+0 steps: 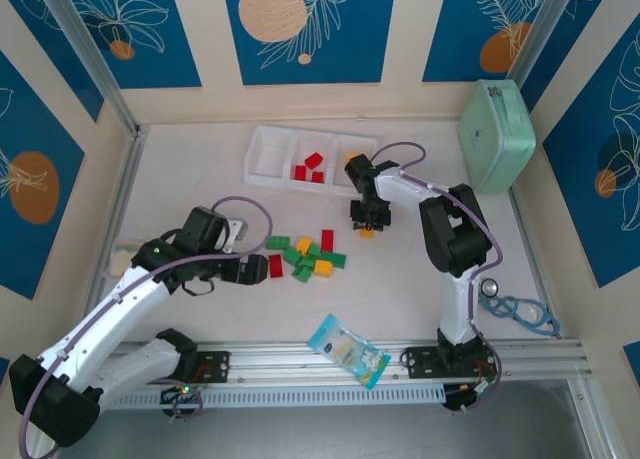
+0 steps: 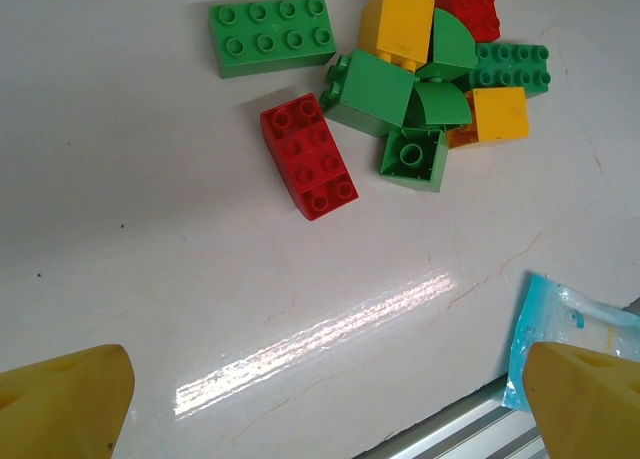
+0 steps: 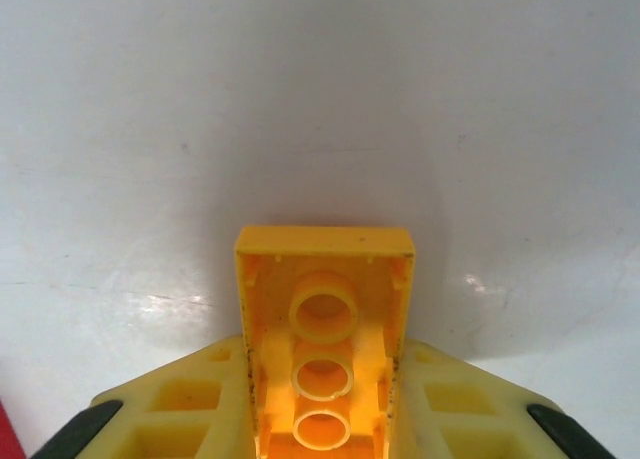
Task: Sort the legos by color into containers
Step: Pick up the lego from the center of the table, then place the lego in the container.
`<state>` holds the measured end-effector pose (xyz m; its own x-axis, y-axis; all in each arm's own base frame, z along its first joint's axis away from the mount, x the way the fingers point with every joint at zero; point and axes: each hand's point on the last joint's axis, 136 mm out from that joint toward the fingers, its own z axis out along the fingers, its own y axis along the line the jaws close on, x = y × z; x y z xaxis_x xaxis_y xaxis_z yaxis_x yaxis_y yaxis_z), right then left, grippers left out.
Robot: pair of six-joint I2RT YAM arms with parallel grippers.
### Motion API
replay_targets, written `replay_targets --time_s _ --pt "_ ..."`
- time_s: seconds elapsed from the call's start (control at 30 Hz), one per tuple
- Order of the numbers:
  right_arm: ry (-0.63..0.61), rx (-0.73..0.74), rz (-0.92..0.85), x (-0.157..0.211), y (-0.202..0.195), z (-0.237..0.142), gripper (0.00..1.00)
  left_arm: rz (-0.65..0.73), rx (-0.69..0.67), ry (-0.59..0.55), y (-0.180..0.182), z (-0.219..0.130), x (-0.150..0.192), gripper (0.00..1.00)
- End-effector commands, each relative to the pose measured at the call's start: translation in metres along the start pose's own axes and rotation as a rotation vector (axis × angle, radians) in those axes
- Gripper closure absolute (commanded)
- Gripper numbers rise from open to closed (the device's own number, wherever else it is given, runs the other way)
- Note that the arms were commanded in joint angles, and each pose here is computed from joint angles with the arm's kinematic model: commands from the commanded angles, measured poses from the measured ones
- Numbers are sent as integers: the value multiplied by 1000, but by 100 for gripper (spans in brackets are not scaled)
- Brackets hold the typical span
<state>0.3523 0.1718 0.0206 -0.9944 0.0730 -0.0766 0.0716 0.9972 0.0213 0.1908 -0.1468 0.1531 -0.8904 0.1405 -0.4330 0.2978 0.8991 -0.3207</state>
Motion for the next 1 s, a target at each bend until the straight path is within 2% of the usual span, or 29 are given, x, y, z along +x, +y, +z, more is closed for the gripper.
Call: replay_targets --time_s 0.0,0.27,0.4,0.63,0.8,0.9,0.97 --pt "-45 -75 -66 1 26 -27 75 18 22 1 -2 2 0 1" --pt "-247 -109 -152 -37 51 -106 75 18 33 5 -4 3 0 1" --pt "-291 -122 -177 -73 56 -120 75 18 40 6 -5 3 0 1" --pt "-312 -171 -201 -133 62 -115 75 23 57 7 -8 4 1 1" --pt "-297 -172 -185 -158 59 -97 74 23 67 17 -9 6 1 1" --pt "-281 -170 -175 -164 56 -87 70 27 72 12 -11 4 0 1" --pt "-274 -160 -167 -164 52 -84 63 30 77 3 -11 3 0 1"
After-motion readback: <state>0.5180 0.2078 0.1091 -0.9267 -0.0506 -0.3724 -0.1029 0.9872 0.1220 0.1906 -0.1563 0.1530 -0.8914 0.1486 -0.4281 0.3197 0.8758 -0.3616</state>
